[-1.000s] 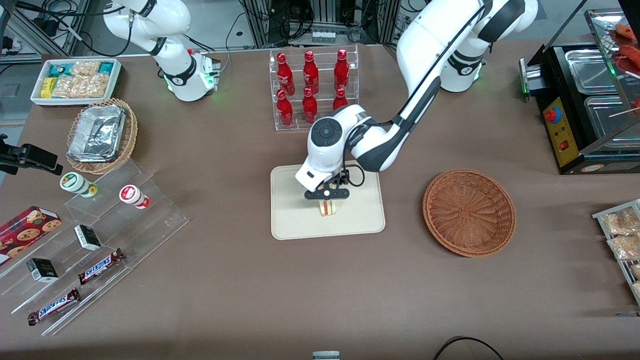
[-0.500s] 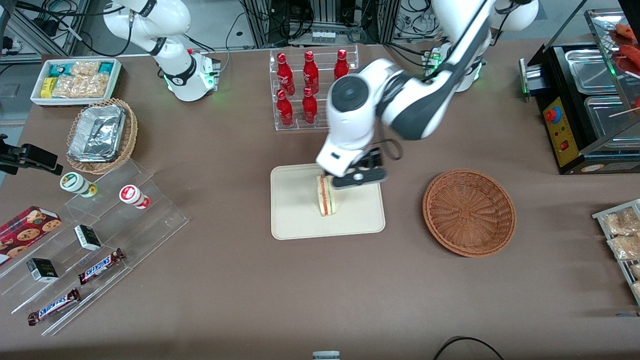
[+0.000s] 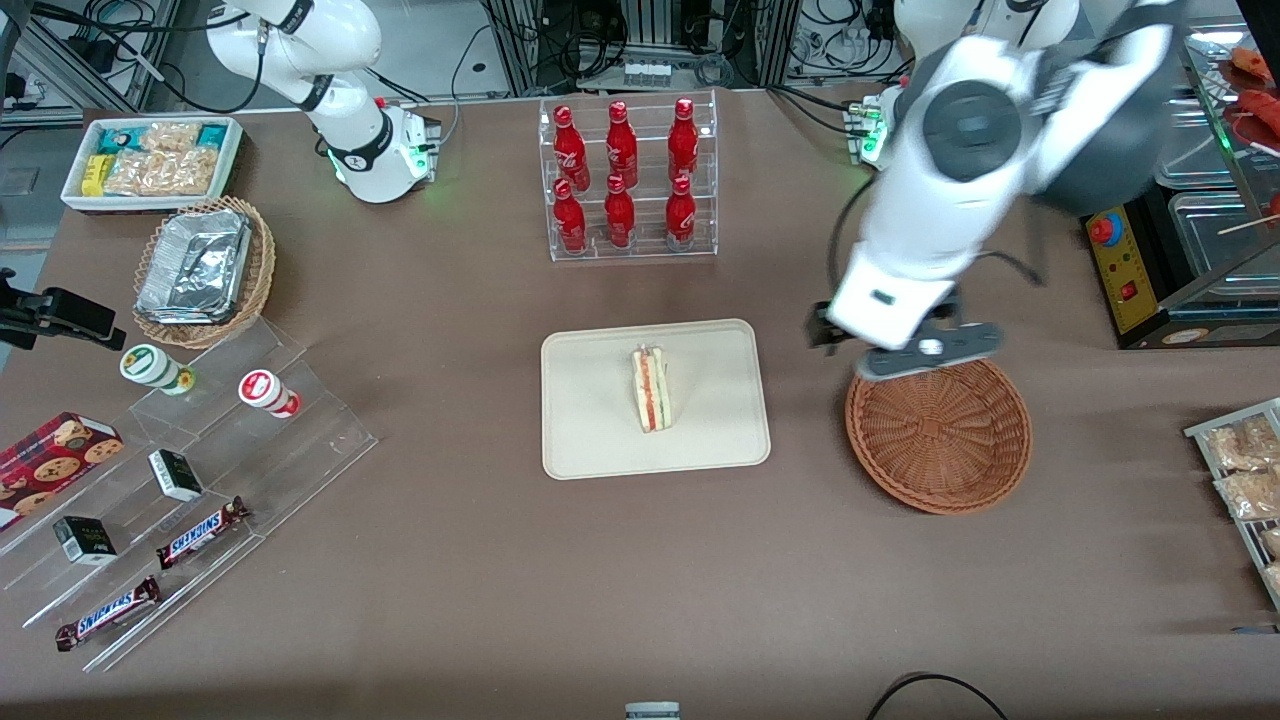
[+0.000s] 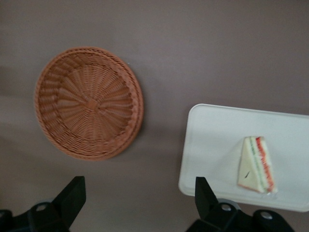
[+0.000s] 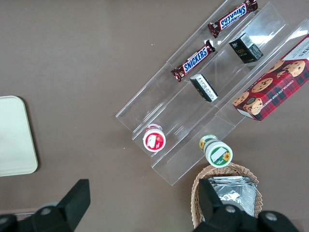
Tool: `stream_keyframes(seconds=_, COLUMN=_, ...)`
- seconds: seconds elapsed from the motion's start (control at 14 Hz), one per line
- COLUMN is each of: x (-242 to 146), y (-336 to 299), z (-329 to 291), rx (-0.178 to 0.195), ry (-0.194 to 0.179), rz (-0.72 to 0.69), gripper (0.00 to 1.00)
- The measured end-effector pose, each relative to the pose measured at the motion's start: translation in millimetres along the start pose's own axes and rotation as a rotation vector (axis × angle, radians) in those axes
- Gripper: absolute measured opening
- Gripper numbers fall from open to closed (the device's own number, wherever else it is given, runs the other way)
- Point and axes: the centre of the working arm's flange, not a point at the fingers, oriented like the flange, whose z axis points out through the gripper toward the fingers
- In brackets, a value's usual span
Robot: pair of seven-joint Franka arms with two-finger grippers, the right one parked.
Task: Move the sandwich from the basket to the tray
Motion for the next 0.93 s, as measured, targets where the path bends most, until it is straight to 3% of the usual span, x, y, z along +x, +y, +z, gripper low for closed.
stream_keyframes(seconds=0.21, x=5, y=-52, z=-16, rx=0.005, ry=-0.006, rz=0.056, gripper=1.00)
stream_keyframes(seconds=0.71, x=15, y=-164, z=-24, rx=-0.086, ry=-0.044, rz=0.130, gripper=1.00)
stream_keyframes(seconds=0.93, x=16, y=-210, z=-32, rx=-0.098, ry=-0.034, rz=0.157, gripper=1.00)
